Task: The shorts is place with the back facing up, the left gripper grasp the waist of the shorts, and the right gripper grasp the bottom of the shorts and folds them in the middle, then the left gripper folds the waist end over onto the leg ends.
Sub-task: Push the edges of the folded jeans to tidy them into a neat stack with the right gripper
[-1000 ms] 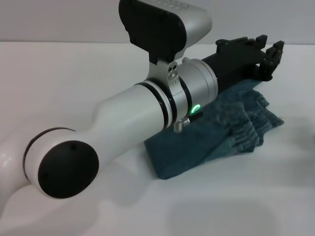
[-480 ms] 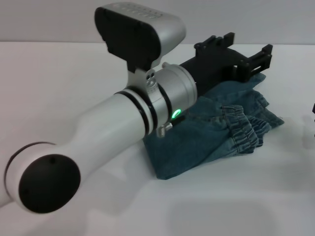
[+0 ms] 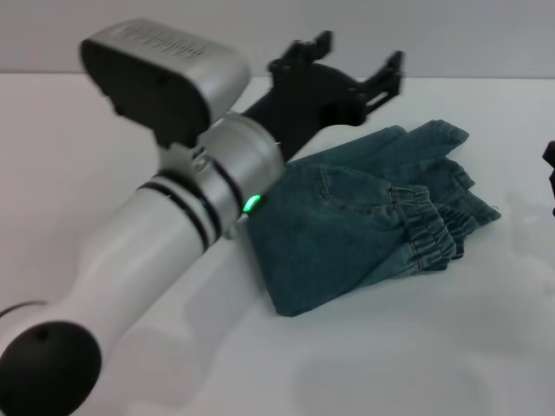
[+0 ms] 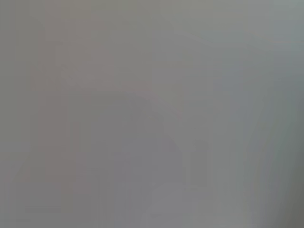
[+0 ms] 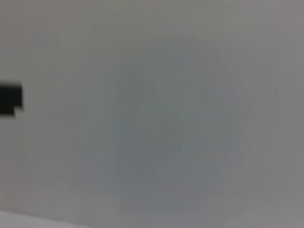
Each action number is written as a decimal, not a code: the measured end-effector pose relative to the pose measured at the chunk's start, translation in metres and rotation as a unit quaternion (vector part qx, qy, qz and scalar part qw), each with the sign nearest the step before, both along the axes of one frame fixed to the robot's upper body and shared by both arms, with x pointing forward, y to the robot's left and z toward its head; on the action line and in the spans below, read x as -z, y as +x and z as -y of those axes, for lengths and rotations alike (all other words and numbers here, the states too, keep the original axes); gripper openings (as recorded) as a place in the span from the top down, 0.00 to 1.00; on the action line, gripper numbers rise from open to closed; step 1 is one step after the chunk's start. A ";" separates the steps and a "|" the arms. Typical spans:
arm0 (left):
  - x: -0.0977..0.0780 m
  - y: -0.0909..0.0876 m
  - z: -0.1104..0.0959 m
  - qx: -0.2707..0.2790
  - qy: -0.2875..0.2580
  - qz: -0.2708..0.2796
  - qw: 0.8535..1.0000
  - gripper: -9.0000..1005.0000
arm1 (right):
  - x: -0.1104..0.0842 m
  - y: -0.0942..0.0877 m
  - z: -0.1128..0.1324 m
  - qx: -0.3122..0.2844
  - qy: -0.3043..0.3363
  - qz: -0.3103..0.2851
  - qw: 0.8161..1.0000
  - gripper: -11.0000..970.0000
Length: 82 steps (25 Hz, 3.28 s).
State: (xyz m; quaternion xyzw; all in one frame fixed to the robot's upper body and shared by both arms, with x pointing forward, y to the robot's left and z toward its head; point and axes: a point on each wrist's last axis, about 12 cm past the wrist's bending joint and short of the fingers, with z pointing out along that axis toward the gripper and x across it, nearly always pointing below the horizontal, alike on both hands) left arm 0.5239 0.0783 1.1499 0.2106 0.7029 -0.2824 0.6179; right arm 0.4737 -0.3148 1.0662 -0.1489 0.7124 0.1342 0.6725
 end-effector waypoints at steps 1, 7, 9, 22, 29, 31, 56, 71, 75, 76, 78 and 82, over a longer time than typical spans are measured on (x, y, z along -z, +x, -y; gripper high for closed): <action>0.008 0.000 -0.018 -0.044 0.002 0.022 0.999 0.15 | -0.002 0.000 -0.002 -0.007 0.006 0.005 1.000 0.90; 0.032 -0.005 -0.054 -0.130 -0.001 0.037 0.991 0.15 | -0.003 0.005 -0.027 -0.067 0.027 0.001 0.997 0.90; 0.037 -0.008 -0.062 -0.155 -0.006 0.051 0.987 0.15 | 0.001 0.008 -0.034 -0.083 0.026 -0.007 0.996 0.90; 0.073 -0.025 -0.096 -0.228 -0.031 0.029 0.973 0.16 | 0.037 0.017 -0.107 -0.233 0.021 -0.095 0.968 0.90; 0.074 -0.017 -0.092 -0.216 -0.030 0.025 0.976 0.16 | 0.046 0.012 -0.121 -0.273 0.009 -0.118 0.955 0.90; 0.074 -0.015 -0.092 -0.214 -0.033 0.023 0.976 0.16 | 0.049 0.010 -0.123 -0.278 0.006 -0.124 0.953 0.89; 0.087 -0.007 -0.097 -0.212 -0.051 -0.001 0.976 0.18 | 0.050 0.055 -0.144 -0.295 -0.071 -0.138 0.943 0.89; 0.089 -0.007 -0.099 -0.214 -0.049 -0.005 0.976 0.19 | 0.044 0.086 -0.139 -0.244 -0.127 -0.127 0.953 0.88; 0.090 -0.007 -0.099 -0.214 -0.049 -0.005 0.976 0.19 | 0.038 0.087 -0.143 -0.246 -0.110 -0.112 0.956 0.88; 0.090 -0.007 -0.099 -0.216 -0.050 -0.002 0.975 0.19 | 0.036 0.085 -0.145 -0.256 -0.103 -0.101 0.956 0.88; 0.089 -0.008 -0.101 -0.219 -0.051 0.004 0.974 0.19 | 0.028 0.077 -0.152 -0.287 -0.090 -0.065 0.952 0.88; 0.088 -0.009 -0.103 -0.222 -0.050 0.015 0.974 0.20 | 0.020 0.063 -0.155 -0.294 -0.092 -0.007 0.951 0.88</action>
